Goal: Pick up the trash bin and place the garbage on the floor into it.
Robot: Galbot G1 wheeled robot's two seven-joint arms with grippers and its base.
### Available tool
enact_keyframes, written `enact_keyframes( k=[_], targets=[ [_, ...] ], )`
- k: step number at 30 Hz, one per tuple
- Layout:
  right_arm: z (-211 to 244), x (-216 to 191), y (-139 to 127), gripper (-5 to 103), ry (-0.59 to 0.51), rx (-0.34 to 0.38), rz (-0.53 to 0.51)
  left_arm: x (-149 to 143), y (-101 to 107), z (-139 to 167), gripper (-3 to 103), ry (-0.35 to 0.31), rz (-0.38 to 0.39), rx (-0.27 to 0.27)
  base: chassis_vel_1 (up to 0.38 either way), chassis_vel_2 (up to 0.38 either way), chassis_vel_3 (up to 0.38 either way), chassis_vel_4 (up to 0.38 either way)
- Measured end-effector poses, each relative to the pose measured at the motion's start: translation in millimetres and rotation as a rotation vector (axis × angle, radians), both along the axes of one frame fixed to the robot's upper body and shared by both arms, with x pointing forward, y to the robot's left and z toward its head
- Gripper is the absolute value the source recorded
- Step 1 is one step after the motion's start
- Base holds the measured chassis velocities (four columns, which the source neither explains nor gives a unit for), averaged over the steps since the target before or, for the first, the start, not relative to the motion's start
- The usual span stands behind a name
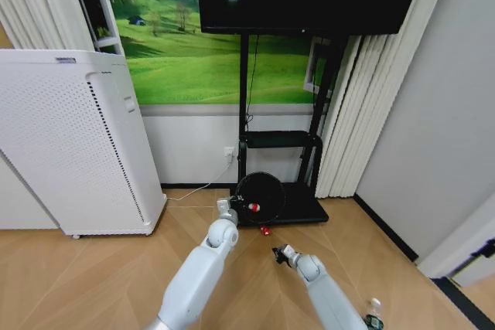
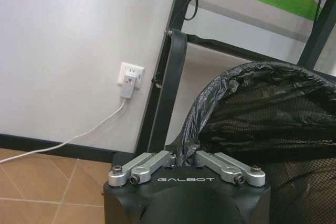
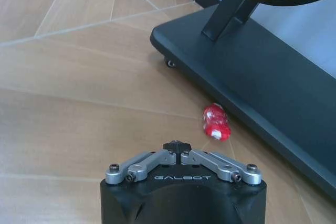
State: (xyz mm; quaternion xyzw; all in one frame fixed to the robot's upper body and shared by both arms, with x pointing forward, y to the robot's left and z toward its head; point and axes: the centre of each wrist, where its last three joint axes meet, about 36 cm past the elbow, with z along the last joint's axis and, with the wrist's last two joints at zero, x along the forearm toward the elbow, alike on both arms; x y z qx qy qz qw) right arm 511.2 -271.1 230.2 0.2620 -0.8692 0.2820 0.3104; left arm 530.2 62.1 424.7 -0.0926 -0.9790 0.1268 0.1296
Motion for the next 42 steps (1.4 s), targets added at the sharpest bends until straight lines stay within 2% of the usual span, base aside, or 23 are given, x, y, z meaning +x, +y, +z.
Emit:
enact_keyframes(
  k=[3,5,8,9,11,12,15,16,18,19,21,22,25,26,28,29,31,32,35,39,42],
  targets=[
    [-1,-2,2,-2,-0.015,0.034,-0.035,0,2,-2,3,-0.011,0.006,0.014,0.000,0.000,0.000,0.000],
    [-4,-8,5,8,-0.059,0.096,-0.136,-1,5,-6,3,-0.028,0.010,0.030,0.000,0.000,0.000,0.000],
    [-5,-12,7,14,-0.081,0.120,-0.192,-2,7,-8,3,-0.031,0.014,0.036,0.000,0.000,0.000,0.000],
    [-7,-17,10,19,-0.116,0.147,-0.288,-3,11,-11,3,-0.034,0.020,0.043,0.000,0.000,0.000,0.000],
    [-10,-22,11,30,-0.164,0.147,-0.442,-5,18,-13,3,-0.052,0.031,0.062,0.000,0.000,0.000,0.000],
    [-10,-22,11,30,-0.164,0.147,-0.442,-5,18,-13,3,-0.052,0.031,0.062,0.000,0.000,0.000,0.000],
    [-16,-24,8,46,-0.208,0.133,-0.634,-7,31,-17,3,-0.095,0.064,0.117,0.000,0.000,0.000,0.000],
    [-16,-24,8,46,-0.208,0.133,-0.634,-7,31,-17,3,-0.095,0.064,0.117,0.000,0.000,0.000,0.000],
    [-16,-24,2,57,-0.233,0.134,-0.728,-16,42,-19,3,-0.076,0.113,0.118,0.000,0.000,0.000,0.000],
    [-16,-24,2,57,-0.233,0.134,-0.728,-16,42,-19,3,-0.076,0.113,0.118,0.000,0.000,0.000,0.000],
    [-15,-24,-5,68,-0.251,0.135,-0.775,-26,54,-23,3,-0.040,0.159,0.101,0.000,0.000,0.000,0.000],
    [-15,-24,-5,68,-0.251,0.135,-0.775,-26,54,-23,3,-0.040,0.159,0.101,0.000,0.000,0.000,0.000],
    [-13,-22,-13,84,-0.270,0.144,-0.819,-43,76,-29,3,0.002,0.258,0.086,0.000,0.000,0.000,0.000],
    [-13,-22,-13,84,-0.270,0.144,-0.819,-43,76,-29,3,0.002,0.258,0.086,0.000,0.000,0.000,0.000],
    [-11,-17,-13,95,-0.279,0.168,-0.860,-61,100,-31,3,0.028,0.325,0.086,0.000,0.000,0.000,0.000],
    [-11,-17,-13,95,-0.279,0.168,-0.860,-61,100,-31,3,0.028,0.325,0.086,0.000,0.000,0.000,0.000],
    [-8,-13,-12,99,-0.286,0.190,-0.891,-80,125,-34,3,0.030,0.367,0.119,0.000,0.000,0.000,0.000],
    [-8,-13,-12,99,-0.286,0.190,-0.891,-80,125,-34,3,0.030,0.367,0.119,0.000,0.000,0.000,0.000],
    [-4,-10,-9,100,-0.307,0.209,-0.895,-103,148,-31,3,0.025,0.391,0.135,0.000,0.000,0.000,0.000],
    [-1,-9,-6,100,-0.316,0.217,-0.892,-112,149,-27,3,0.025,0.399,0.121,0.000,0.000,0.000,0.000],
    [1,-8,-2,100,-0.325,0.220,-0.888,-123,142,-21,3,0.034,0.432,0.102,0.000,0.000,0.000,0.000]
  ],
)
